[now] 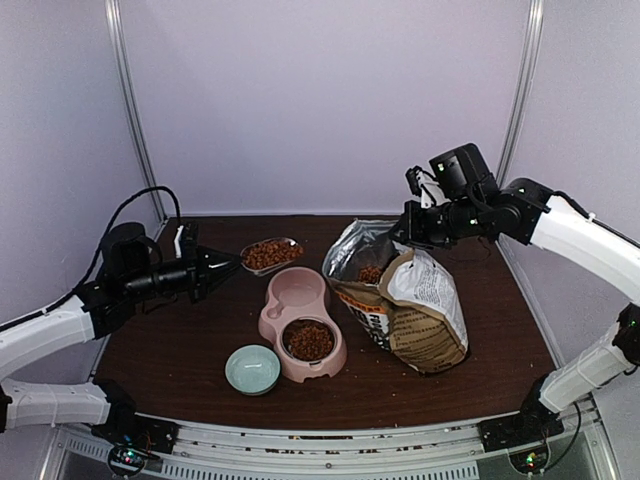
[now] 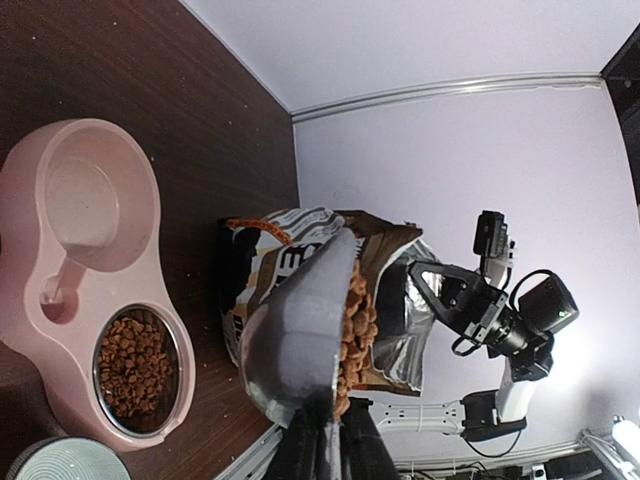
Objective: Serve the pet food
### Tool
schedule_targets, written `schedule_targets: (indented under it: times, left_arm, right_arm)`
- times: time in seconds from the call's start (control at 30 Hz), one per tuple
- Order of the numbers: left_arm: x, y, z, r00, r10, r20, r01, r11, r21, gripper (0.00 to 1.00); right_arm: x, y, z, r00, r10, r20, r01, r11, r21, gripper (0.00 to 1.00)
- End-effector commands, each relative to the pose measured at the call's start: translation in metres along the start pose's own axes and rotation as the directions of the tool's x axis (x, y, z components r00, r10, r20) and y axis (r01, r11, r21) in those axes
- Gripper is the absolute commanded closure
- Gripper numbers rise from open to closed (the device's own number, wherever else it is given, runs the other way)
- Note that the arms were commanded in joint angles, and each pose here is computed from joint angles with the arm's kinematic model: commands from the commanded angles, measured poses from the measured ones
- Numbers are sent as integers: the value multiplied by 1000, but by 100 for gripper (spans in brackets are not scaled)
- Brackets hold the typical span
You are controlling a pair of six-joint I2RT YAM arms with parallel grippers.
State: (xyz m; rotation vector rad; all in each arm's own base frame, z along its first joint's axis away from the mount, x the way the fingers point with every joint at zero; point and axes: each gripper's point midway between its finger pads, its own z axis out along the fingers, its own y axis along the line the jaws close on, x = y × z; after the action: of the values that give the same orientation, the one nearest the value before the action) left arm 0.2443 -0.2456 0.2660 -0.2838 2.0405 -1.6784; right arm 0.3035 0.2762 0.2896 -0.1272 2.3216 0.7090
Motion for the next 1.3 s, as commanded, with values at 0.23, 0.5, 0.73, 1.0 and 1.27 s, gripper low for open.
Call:
schedule_targets:
  times: [0.23,0.5,0.73,1.0,1.27]
  left_arm:
    - [-21,33,10,998,59,-6,-59,996,-72,100]
    - [-28,65,24,996,72,-52,-79,984,-162,100]
    - [-39,81,35,995,76,-68,-88,975,-203,100]
    - [-46,100,52,990,79,-118,-108,959,-261,100]
    - [-52,113,63,984,87,-156,-133,941,-311,100]
  right_arm:
    - [-58,31,-41,971,19,238,14,990,-137,100]
    - [-59,31,-42,971,18,238,16,990,-138,100]
    - [-58,30,-43,971,18,237,15,991,-136,100]
    - [-57,29,-43,972,13,236,18,991,-132,100]
    - [-57,29,-45,972,14,237,19,991,-135,100]
